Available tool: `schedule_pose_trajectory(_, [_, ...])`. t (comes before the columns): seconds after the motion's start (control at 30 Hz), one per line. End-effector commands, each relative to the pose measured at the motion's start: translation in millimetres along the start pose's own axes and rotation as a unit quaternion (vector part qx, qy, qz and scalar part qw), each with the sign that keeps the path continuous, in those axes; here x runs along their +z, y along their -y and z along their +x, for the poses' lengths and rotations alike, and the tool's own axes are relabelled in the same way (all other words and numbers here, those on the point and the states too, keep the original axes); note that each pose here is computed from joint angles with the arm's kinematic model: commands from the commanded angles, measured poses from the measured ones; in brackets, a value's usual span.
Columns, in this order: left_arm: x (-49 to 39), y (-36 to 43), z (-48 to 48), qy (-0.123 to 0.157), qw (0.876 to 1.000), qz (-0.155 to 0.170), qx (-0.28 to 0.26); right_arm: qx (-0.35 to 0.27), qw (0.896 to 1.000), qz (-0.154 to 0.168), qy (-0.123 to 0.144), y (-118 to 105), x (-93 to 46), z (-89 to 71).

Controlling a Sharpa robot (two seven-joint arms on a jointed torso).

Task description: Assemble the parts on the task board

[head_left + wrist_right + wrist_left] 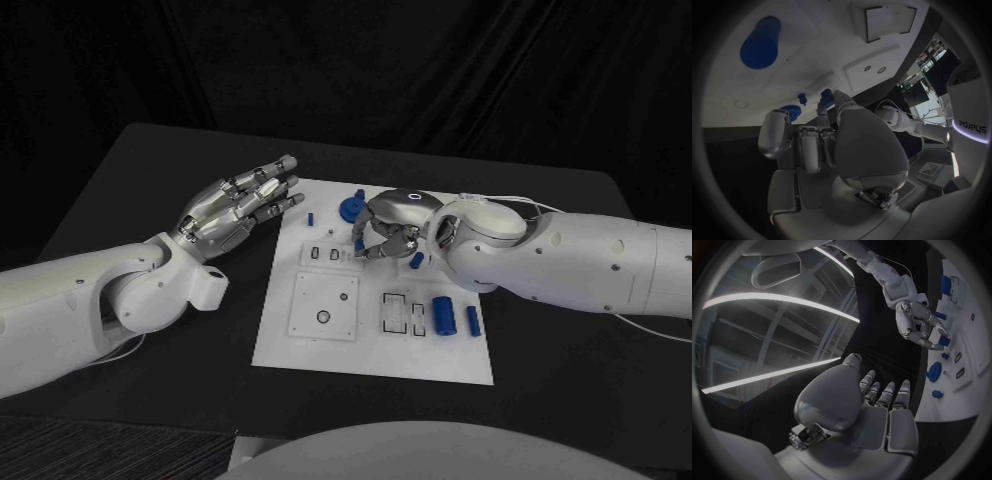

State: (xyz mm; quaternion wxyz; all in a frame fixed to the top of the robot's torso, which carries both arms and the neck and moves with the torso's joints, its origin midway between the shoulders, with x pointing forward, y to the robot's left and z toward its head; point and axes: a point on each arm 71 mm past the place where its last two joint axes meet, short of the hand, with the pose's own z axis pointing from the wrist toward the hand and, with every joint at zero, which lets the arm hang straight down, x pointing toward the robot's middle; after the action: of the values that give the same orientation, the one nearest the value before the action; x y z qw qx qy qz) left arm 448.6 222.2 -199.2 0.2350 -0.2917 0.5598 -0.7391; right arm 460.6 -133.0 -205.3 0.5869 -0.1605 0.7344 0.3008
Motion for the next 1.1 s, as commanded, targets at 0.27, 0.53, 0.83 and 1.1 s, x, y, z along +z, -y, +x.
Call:
schedule_pose_trajectory(0.27, [0.6, -0.5, 2.0, -0.007, 1.000, 0.003, -0.006, -0.009, 0.999, 0.015, -0.030, -1, 3.5, 10.1])
schedule_pose_trajectory(0.53, [1.2, -1.0, 2.6, -0.009, 1.000, 0.003, -0.007, -0.009, 0.999, 0.015, -0.032, -2, 6.7, 12.7])
schedule_pose_trajectory(0.83, [0.7, -1.9, 2.4, -0.009, 1.000, 0.002, -0.008, -0.008, 0.999, 0.012, -0.032, -4, 9.0, 14.5])
schedule_pose_trajectory(1.1, [-0.4, -3.6, 2.4, -0.008, 1.000, 0.001, -0.010, -0.008, 0.999, 0.015, -0.036, -2, 9.2, 17.2])
